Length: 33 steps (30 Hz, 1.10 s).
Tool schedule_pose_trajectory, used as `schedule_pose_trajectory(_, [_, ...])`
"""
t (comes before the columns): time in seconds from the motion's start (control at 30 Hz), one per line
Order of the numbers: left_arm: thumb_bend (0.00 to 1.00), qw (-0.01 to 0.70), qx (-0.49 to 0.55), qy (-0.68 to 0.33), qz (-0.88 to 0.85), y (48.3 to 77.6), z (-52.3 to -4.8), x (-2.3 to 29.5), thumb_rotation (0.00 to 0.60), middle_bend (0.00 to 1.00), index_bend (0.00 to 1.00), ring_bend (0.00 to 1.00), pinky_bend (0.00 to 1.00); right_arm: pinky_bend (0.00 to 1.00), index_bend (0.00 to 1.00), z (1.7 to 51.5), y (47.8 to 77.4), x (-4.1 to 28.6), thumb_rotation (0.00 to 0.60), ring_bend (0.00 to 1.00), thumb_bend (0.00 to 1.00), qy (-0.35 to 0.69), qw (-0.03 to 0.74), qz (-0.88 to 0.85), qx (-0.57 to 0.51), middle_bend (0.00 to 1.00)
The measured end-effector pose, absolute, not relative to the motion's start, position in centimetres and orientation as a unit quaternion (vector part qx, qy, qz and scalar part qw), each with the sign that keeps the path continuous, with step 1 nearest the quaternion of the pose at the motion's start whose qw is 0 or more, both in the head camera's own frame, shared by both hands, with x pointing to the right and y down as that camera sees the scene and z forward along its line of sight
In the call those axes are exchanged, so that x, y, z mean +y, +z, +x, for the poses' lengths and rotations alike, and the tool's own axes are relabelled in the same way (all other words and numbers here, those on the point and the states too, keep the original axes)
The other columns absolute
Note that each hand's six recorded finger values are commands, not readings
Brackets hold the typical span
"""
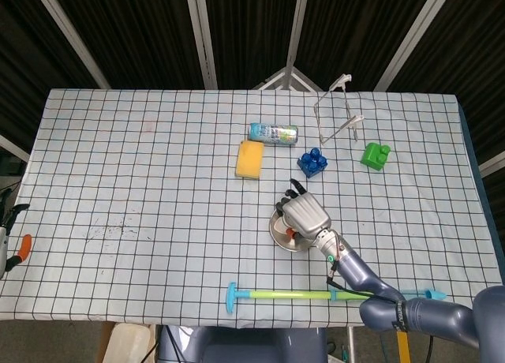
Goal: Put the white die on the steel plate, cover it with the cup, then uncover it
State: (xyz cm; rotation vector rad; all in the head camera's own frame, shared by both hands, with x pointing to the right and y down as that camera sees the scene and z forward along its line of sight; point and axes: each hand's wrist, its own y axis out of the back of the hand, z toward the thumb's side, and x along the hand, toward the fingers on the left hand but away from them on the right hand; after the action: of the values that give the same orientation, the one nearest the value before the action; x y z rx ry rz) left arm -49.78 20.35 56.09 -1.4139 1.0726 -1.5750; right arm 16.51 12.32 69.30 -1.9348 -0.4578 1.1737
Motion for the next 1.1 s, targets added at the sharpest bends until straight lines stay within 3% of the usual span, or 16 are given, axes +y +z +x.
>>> schedule_pose_trajectory(0.5, [0.6,0.376,0.417,-0.617,-0.552,56.2,-49.6,20.4,0.6,0.0,0.23,0.0,0.03,0.02,0.58,19.5,69.7,12.2,0.6,0.24,0.36,0.486,0.397,-0.757,-0.181,0.47])
schedule_pose_trajectory(1.1, [0.6,0.377,0.414,-0.615,-0.555,56.2,-49.4,20.5,0.6,0.0,0.23,0.0,0.03,0.02,0.59,20.0,68.6,15.2,0.6,0.24,0.36,0.477,0.372,-0.777,-0.172,0.48])
